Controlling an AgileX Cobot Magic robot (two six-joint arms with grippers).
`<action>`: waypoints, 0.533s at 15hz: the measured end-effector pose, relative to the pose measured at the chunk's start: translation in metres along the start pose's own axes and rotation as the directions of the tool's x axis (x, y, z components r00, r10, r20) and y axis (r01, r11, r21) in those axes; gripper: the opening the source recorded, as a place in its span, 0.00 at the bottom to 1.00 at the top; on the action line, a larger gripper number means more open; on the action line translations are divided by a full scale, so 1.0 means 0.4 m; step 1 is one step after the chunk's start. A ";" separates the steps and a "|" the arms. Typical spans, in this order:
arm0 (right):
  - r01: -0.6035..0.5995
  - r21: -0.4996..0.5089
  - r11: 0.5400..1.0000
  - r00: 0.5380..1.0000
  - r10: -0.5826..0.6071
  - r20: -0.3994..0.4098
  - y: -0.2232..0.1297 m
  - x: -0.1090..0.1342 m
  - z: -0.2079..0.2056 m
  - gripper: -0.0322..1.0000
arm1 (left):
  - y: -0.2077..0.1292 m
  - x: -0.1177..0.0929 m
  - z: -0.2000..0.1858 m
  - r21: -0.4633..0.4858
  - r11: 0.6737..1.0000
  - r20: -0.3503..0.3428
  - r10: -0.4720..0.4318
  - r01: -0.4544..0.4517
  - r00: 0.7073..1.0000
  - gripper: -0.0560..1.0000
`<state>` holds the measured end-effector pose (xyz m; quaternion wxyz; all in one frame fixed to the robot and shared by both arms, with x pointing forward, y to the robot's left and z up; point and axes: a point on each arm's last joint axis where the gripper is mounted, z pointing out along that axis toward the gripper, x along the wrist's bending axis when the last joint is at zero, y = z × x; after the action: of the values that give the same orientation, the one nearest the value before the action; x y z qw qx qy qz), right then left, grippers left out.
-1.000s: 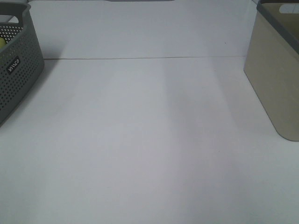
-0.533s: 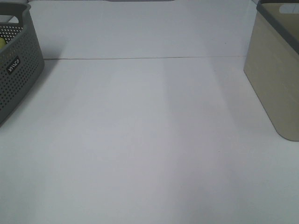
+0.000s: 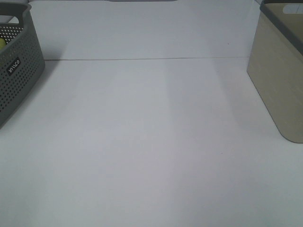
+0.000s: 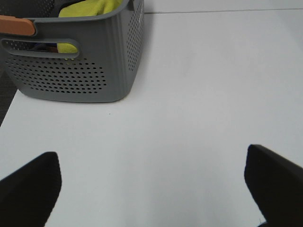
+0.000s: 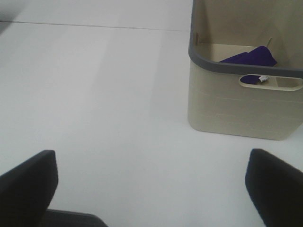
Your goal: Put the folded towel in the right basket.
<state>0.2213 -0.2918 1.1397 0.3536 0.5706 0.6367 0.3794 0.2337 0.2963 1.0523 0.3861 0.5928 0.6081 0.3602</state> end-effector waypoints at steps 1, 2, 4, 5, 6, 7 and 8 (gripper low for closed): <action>0.002 -0.013 1.000 1.000 -0.002 0.001 -0.029 0.002 -0.003 0.99 | 0.000 0.000 0.000 0.000 1.000 0.000 0.000 0.000 1.000 0.99; 0.004 -0.023 1.000 1.000 -0.004 0.001 -0.054 0.003 -0.003 0.99 | 0.000 0.000 0.000 0.000 1.000 0.000 0.000 0.000 1.000 0.99; 0.008 -0.052 0.999 1.000 -0.008 0.002 -0.086 0.006 -0.010 0.99 | 0.000 0.000 0.000 0.000 1.000 0.000 0.000 0.000 1.000 0.99; 0.009 -0.073 0.997 1.000 -0.009 0.004 -0.105 0.008 -0.015 0.99 | 0.000 0.000 0.000 0.000 1.000 0.000 0.000 0.000 1.000 0.99; 0.009 -0.068 0.998 1.000 -0.009 0.003 -0.127 0.008 -0.006 0.99 | 0.000 0.000 0.000 0.000 1.000 0.000 0.000 0.000 1.000 0.99; 0.008 -0.053 0.999 1.000 -0.008 0.000 -0.132 0.008 0.004 0.99 | 0.000 0.000 0.000 0.000 1.000 0.000 0.000 0.000 1.000 0.99; 0.005 -0.040 0.999 1.000 -0.005 -0.006 -0.137 0.009 0.013 0.99 | 0.000 0.000 0.000 0.000 1.000 0.000 0.000 0.000 1.000 0.99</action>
<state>0.2003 -0.2912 1.0888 0.3639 0.5607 0.6316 0.3928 0.2337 0.2963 1.0523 0.3861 0.5928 0.6081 0.3602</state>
